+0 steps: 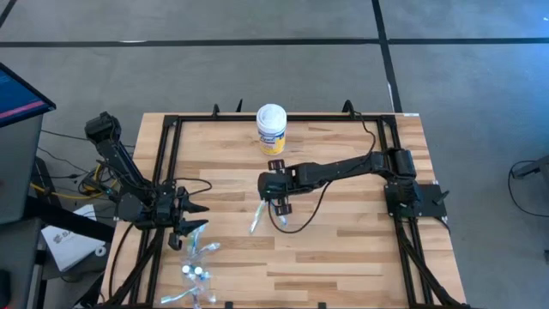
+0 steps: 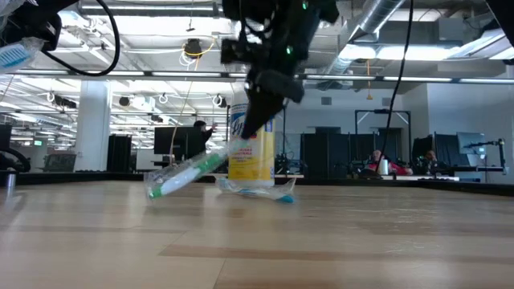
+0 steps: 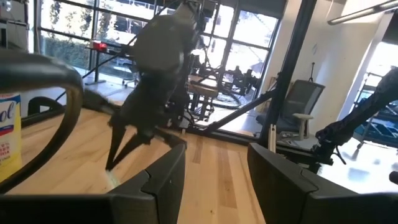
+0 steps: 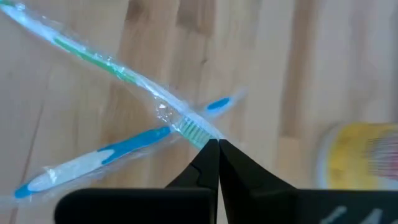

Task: Pick & Place toothbrushing station
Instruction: Put the green toothbrush into the transparent organizer

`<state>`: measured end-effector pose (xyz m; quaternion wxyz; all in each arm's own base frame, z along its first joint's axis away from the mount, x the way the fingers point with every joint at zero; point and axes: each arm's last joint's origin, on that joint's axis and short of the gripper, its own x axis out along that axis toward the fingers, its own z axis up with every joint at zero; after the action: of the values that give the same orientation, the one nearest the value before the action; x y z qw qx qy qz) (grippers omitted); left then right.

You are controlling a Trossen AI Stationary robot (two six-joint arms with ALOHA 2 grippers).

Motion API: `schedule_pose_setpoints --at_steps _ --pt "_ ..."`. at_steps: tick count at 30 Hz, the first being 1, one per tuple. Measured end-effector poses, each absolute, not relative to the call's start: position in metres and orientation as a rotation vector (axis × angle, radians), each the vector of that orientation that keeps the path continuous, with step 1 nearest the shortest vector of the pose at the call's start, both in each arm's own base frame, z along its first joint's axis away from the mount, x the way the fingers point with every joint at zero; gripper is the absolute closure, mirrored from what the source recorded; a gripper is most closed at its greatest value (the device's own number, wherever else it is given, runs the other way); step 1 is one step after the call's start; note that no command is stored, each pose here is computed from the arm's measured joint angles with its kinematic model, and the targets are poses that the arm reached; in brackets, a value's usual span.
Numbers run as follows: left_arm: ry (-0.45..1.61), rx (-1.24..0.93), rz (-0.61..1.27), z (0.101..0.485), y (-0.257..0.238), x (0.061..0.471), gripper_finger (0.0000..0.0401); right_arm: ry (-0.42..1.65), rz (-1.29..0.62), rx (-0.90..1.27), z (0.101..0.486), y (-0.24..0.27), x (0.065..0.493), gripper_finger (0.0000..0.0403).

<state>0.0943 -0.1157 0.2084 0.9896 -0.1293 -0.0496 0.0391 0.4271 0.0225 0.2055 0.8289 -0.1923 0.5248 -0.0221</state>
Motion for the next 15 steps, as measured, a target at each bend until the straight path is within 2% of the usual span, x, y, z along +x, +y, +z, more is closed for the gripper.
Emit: schedule_pose_setpoints --at_steps 15 --pt "-0.118 -0.392 0.087 0.211 -0.114 0.095 0.0234 0.885 -0.14 -0.65 0.3 0.08 0.439 0.0403"
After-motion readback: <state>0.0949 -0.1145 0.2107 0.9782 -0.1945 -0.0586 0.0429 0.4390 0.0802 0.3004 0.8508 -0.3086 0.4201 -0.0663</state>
